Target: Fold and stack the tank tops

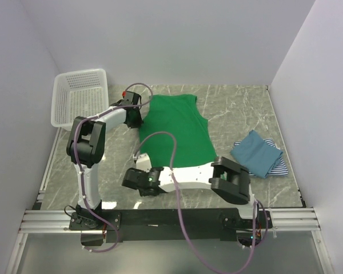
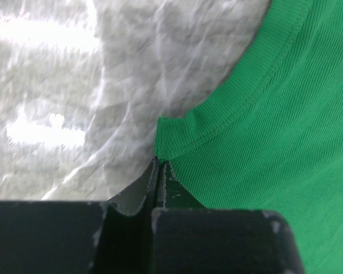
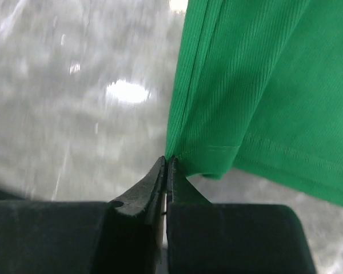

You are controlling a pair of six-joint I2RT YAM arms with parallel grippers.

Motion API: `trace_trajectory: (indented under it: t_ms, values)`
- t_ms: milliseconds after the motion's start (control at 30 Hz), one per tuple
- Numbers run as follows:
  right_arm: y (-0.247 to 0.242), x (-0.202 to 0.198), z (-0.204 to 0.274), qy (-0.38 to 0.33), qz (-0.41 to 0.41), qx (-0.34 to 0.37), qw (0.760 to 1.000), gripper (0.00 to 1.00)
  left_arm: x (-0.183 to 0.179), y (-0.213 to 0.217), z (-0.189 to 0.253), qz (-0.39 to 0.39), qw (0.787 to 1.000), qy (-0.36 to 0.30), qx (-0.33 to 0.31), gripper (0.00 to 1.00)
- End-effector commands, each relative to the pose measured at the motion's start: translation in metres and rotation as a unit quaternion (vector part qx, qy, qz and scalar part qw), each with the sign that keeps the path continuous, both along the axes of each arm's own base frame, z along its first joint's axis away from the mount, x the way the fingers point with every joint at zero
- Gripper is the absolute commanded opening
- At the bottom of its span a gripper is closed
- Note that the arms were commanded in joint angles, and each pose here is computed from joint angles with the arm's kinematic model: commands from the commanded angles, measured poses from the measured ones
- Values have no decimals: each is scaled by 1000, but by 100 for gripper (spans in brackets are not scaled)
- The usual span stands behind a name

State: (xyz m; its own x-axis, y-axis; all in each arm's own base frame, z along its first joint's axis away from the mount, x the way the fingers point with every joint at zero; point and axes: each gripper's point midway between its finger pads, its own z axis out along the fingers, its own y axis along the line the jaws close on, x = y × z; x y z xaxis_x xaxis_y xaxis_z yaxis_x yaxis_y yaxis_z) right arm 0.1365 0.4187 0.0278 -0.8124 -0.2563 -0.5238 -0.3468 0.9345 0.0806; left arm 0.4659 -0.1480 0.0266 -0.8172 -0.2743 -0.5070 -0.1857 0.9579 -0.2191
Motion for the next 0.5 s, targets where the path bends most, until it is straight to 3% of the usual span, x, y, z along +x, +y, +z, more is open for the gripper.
trace_trajectory:
  t_ms: [0,333,467]
  values:
    - [6,-28,30,14,34,59,998,0,10,4,39,24,998,-47,-23,0]
    - [8,-54,43,57,55,143,986,0,-2,8,41,41,997,-45,-54,0]
    - [21,-55,60,57,64,168,982,0,-2,9,50,39,995,-60,-66,5]
